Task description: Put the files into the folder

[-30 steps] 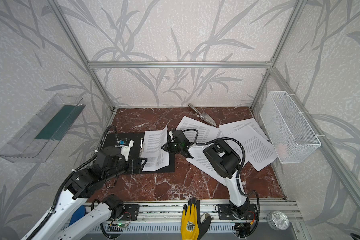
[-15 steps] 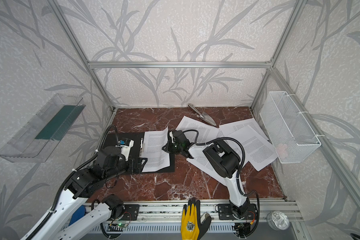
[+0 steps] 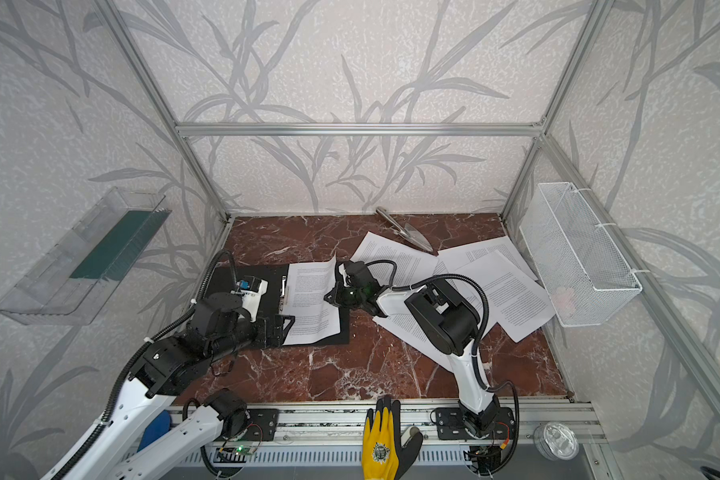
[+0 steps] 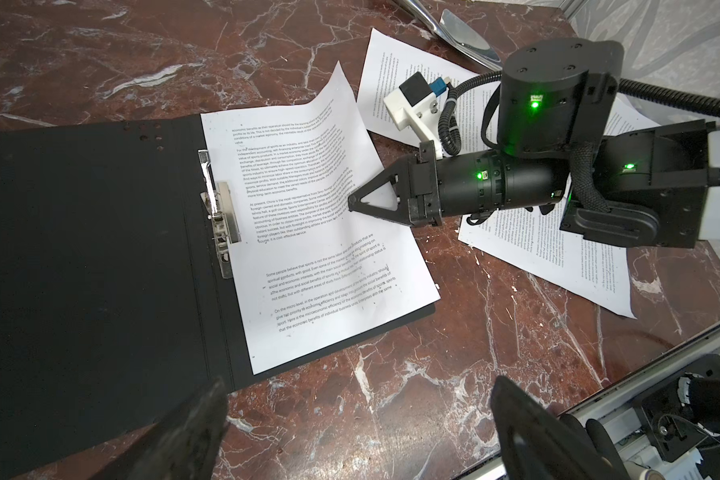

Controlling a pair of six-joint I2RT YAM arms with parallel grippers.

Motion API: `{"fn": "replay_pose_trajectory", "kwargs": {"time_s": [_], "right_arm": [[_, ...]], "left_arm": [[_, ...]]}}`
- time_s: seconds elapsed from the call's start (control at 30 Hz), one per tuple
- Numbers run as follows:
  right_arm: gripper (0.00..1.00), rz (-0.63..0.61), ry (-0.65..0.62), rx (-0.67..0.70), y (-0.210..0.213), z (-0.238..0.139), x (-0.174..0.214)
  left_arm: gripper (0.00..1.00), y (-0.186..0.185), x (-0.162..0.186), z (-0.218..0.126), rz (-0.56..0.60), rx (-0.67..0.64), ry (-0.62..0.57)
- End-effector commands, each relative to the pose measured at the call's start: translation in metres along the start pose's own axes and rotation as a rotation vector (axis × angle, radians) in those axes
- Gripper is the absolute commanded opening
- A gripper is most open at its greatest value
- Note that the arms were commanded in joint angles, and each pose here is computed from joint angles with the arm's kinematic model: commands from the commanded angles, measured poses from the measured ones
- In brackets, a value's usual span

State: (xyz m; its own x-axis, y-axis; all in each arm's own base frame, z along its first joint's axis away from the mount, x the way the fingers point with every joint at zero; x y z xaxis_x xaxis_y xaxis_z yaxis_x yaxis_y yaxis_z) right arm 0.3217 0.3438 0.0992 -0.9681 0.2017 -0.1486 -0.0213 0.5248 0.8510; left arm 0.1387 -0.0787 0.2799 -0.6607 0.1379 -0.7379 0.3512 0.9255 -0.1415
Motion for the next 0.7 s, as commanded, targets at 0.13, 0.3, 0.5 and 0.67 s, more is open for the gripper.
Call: {"fn": "replay_pose_trajectory", "kwargs": {"time_s": [0.13,0.3,0.5,0.67], "right_arm": [[0.04,-0.014,0.018,-0.001,-0.0014,0.0048,-0.0024],[0.07,-0.012,0.022,0.005,-0.0031,0.0060,-0.0022],[0.21,-0.005,0.020,0.024,-0.0053,0.0058,-0.0027],[0.32,0.006,0.018,0.048,-0.0088,0.0036,-0.0033]], "left_arm": [[0.99,0.0010,0.0023,0.0022,0.011,-0.003,0.009],[0.99,0.0011,0.0023,0.0021,0.011,-0.003,0.008],[0.99,0.0012,0.0025,0.0024,0.011,-0.004,0.010],[0.99,0.0011,0.0025,0.0022,0.011,-0.004,0.009]]}}
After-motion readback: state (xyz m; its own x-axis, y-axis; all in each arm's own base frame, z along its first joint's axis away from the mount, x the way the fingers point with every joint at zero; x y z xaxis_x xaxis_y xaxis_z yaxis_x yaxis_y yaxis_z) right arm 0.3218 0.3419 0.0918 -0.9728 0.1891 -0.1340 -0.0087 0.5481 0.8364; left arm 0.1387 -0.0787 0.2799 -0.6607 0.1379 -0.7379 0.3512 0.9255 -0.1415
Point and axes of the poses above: each gripper's point midway between its finger pads, its own z axis out along the fingers, its own y axis along the line the jaws close on, x = y × z, the point moved 9 cm from there along -z, back along the fingers, and after that the axes turned 8 degrees about z, right-handed, at the moved point
